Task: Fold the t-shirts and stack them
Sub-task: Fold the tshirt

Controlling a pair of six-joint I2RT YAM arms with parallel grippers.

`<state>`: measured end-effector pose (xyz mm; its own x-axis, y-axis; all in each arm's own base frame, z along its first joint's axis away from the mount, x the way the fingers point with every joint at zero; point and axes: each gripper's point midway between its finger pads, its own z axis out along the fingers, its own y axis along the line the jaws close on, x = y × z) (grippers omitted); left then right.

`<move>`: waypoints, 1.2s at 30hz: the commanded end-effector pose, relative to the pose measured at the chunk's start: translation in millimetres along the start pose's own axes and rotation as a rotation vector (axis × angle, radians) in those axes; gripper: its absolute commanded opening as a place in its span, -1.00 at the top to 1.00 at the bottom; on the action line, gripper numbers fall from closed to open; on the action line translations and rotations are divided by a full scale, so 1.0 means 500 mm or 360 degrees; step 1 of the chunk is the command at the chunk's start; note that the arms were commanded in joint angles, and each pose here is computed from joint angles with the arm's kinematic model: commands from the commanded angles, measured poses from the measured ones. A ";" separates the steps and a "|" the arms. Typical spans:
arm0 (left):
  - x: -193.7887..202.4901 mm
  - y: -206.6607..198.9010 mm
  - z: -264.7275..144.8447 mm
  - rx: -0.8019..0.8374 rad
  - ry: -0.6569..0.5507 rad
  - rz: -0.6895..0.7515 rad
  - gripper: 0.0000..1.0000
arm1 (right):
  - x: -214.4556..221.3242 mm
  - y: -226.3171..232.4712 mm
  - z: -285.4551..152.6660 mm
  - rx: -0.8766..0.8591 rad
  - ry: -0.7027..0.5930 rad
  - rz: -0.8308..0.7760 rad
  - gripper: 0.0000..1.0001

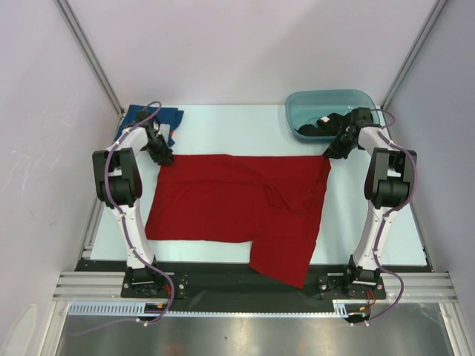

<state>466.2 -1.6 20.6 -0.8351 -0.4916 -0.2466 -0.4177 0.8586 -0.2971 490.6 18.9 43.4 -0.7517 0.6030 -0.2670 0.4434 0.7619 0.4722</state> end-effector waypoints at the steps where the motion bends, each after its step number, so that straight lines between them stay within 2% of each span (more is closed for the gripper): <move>1: -0.002 0.016 -0.019 -0.0072 -0.0046 0.0064 0.41 | -0.018 -0.002 -0.014 0.0053 -0.0022 -0.0047 0.36; 3: -0.003 0.006 -0.043 -0.0045 -0.0086 0.0071 0.37 | -0.003 -0.001 -0.049 0.0115 -0.0015 -0.0072 0.04; 5: -0.003 -0.009 -0.066 -0.0024 -0.0124 0.0091 0.32 | 0.023 -0.008 -0.085 0.0196 0.0018 -0.0127 -0.09; 6: 0.005 -0.013 -0.073 -0.0018 -0.0128 0.0101 0.23 | 0.019 -0.002 -0.128 0.0236 -0.0042 -0.0170 -0.23; 9: 0.016 -0.048 -0.121 0.0041 -0.0200 0.0156 0.15 | 0.077 0.020 -0.203 0.0219 0.0007 -0.0275 -0.32; 11: 0.024 -0.080 -0.158 0.0097 -0.0264 0.0208 0.13 | 0.129 0.044 -0.223 0.0122 0.0059 -0.0328 -0.33; 12: 0.038 -0.083 -0.163 0.0107 -0.0257 0.0217 0.14 | 0.194 0.033 -0.214 0.0051 0.0206 -0.0301 -0.28; 14: 0.061 -0.118 -0.184 0.0171 -0.0281 0.0278 0.14 | 0.242 0.069 -0.229 -0.0138 0.0208 -0.0366 -0.16; 15: 0.078 -0.118 -0.183 0.0181 -0.0260 0.0289 0.14 | 0.310 0.040 -0.213 -0.0171 0.0339 -0.0357 -0.13; 19: 0.115 -0.129 -0.188 0.0213 -0.0229 0.0346 0.15 | 0.376 0.030 -0.196 -0.0269 0.0392 -0.0395 -0.21; 21: 0.125 -0.126 -0.188 0.0206 -0.0211 0.0364 0.16 | 0.383 0.040 -0.182 -0.0304 0.0350 -0.0437 -0.26; 29: 0.126 -0.129 -0.209 0.0217 -0.0211 0.0395 0.16 | 0.414 0.043 -0.132 -0.0344 0.0341 -0.0574 -0.27; 36: 0.128 -0.130 -0.210 0.0220 -0.0204 0.0405 0.16 | 0.363 0.017 -0.149 -0.0096 0.0199 -0.0643 -0.28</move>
<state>398.7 -72.3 97.8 -0.8690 -0.3078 -0.3875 -0.1894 0.9303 -0.3141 302.4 131.8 44.2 -0.9411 0.2387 -0.2393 0.1013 0.8746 0.4742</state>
